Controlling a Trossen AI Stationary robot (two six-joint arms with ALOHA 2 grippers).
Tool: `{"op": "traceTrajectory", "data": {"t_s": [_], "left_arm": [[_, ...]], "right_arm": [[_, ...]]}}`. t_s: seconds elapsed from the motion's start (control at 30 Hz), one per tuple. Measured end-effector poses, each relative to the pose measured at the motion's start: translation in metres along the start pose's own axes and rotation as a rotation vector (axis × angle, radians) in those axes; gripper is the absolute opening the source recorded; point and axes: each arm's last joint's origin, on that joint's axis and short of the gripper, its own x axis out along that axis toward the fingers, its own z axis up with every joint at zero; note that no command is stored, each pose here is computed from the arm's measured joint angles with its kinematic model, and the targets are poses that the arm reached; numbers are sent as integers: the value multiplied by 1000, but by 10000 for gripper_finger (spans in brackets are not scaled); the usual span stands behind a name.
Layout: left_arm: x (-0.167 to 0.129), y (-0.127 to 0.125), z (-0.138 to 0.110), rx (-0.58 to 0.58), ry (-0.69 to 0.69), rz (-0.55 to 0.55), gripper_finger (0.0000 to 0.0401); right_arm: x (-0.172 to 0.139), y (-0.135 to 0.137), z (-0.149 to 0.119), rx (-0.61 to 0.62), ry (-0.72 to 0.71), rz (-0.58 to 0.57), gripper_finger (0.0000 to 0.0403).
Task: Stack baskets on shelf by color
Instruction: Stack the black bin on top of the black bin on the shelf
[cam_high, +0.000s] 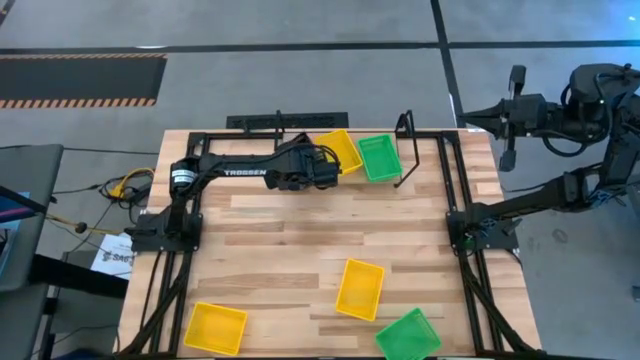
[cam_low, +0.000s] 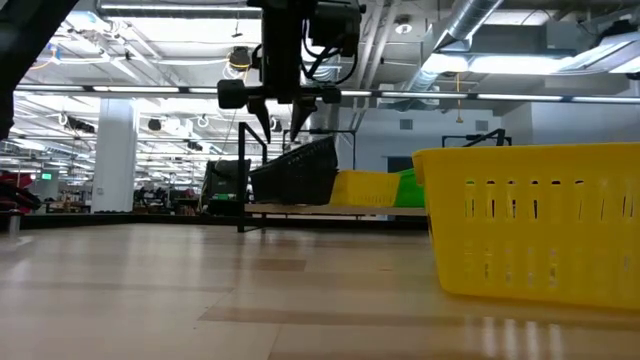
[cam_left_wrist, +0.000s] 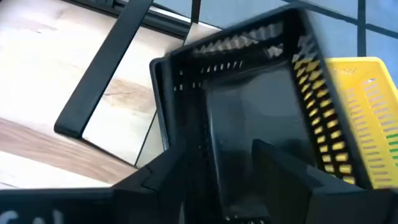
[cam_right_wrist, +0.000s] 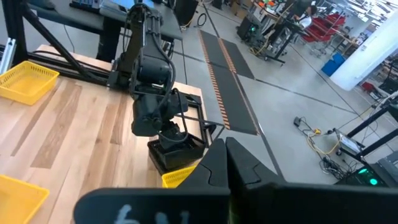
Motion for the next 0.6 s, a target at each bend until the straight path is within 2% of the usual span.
{"op": "traceTrajectory", "data": {"t_s": [0.13, 0.23, 0.33, 0.47, 0.6], "left_arm": [[-1, 0, 1, -6, 48, 0, 189], [-8, 0, 3, 59, 140, -1, 194], [-24, -8, 8, 113, 175, -68, 194], [-68, -20, 22, 159, 51, -233, 194], [-131, -21, 37, 227, -148, -402, 194]], "right_arm": [[0, 0, 0, 0, 0, -2, 1], [0, 0, 0, 0, 1, -2, 1], [0, 0, 0, 0, 1, -2, 1], [1, 0, -1, 2, 14, -2, 1], [7, 3, -9, 32, 101, 15, 1]]}}
